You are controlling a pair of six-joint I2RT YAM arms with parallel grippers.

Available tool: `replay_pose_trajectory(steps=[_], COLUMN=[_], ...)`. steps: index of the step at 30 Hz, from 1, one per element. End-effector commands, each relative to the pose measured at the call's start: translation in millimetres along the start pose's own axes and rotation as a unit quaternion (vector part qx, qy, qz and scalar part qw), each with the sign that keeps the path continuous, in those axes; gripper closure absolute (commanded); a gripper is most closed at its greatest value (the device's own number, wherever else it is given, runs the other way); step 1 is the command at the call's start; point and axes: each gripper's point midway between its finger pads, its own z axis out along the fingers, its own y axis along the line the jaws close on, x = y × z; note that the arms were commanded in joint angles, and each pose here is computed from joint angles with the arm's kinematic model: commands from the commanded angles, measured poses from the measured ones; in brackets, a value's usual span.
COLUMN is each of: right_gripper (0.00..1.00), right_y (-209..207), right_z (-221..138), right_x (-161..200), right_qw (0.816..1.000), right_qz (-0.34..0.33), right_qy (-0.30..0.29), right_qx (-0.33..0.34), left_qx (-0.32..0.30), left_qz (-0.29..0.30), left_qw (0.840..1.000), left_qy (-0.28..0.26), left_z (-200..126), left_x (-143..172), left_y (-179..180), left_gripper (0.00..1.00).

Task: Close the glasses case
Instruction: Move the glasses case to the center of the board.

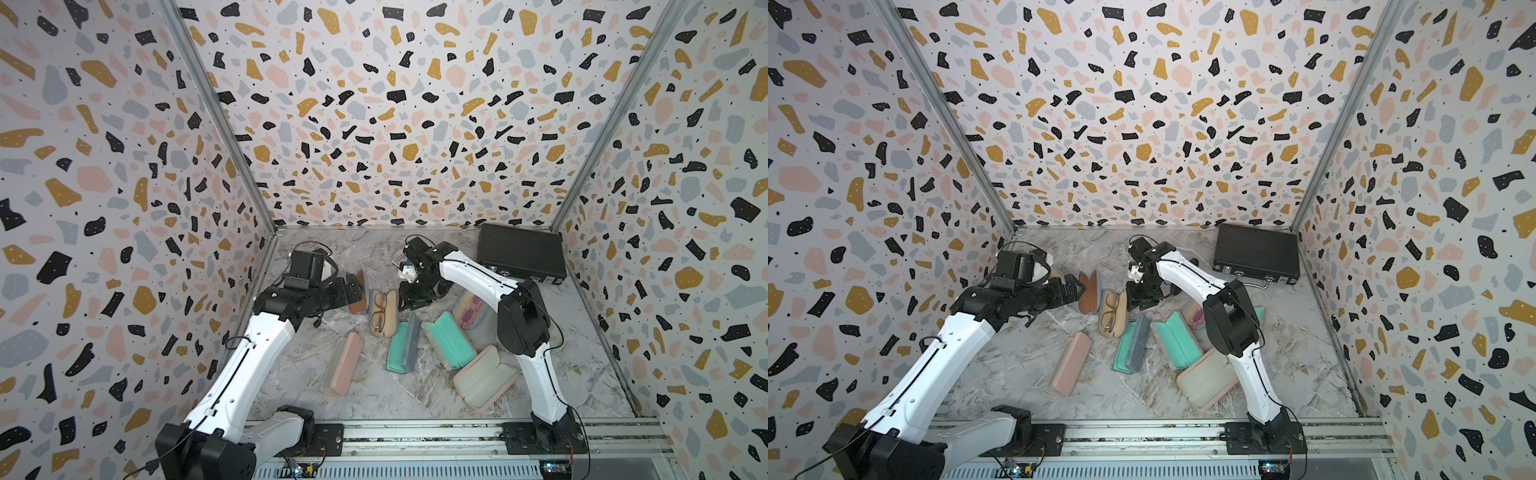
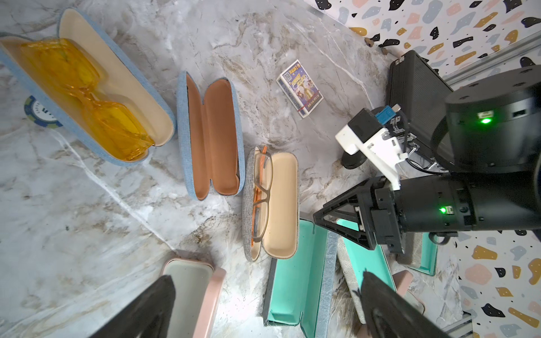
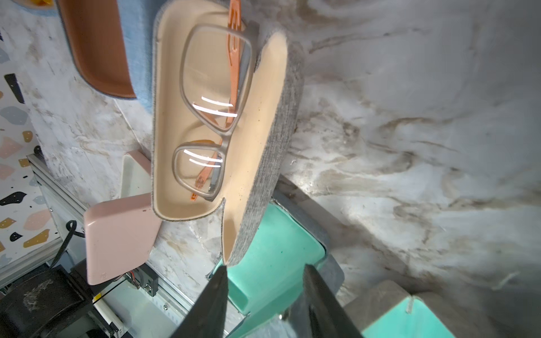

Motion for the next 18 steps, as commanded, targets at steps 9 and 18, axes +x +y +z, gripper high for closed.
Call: replay_pose_trajectory(steps=[9,18], right_gripper=[0.55,0.55], right_y=[11.4,10.3], right_z=[0.7,15.3], right_x=[-18.3,-23.5], right_qw=[1.0,0.999], right_qz=[-0.017,-0.011], right_qy=[-0.004,0.009], right_qx=[-0.024,-0.033], left_qx=[-0.011,-0.013], left_qz=[0.004,0.001], left_qw=[1.0,1.0], left_qy=[0.005,0.01], left_z=[5.6,8.4], left_x=[0.4,0.0], left_y=[10.1,14.0], left_gripper=[0.02,0.01])
